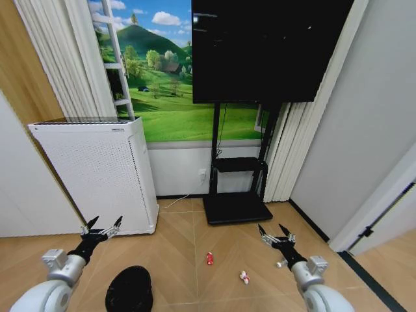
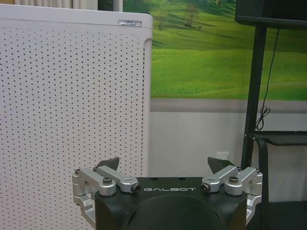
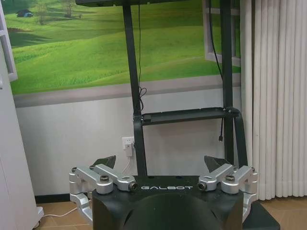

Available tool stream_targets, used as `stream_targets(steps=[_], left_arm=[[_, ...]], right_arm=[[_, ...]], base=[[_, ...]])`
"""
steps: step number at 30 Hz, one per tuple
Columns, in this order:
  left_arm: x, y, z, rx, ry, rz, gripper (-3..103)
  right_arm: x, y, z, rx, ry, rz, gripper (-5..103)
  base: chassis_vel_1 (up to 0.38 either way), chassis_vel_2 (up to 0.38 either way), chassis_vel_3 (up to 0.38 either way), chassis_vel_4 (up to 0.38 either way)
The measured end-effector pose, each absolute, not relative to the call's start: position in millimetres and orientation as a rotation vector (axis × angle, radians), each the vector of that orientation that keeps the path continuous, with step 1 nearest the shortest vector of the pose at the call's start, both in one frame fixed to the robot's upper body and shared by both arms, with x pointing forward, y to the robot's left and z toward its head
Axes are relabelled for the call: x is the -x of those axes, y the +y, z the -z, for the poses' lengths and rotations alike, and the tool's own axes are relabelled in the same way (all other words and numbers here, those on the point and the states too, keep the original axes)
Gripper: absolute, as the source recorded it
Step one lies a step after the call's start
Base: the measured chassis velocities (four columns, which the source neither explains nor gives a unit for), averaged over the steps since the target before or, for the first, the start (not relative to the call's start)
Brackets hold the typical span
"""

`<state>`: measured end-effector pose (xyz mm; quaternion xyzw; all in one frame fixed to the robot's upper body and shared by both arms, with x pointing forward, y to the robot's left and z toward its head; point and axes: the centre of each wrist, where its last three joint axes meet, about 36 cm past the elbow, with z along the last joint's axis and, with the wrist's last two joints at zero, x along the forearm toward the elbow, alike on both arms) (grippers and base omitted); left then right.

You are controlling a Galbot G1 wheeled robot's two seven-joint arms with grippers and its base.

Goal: Pick up the trash bin and place the garbage on the floor into it.

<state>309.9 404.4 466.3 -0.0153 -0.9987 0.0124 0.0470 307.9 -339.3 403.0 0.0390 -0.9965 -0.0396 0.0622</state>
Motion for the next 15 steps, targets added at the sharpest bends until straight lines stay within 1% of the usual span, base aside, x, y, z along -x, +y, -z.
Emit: stream_targets(steps=[15], left_arm=[[-311.3, 405.2, -465.6, 0.049, -3.047, -0.037, 100]], right_arm=[[-309.6, -339.7, -398.6, -0.113, -3.012, 0.136, 100]], base=[[0.000, 0.000, 0.000, 0.000]])
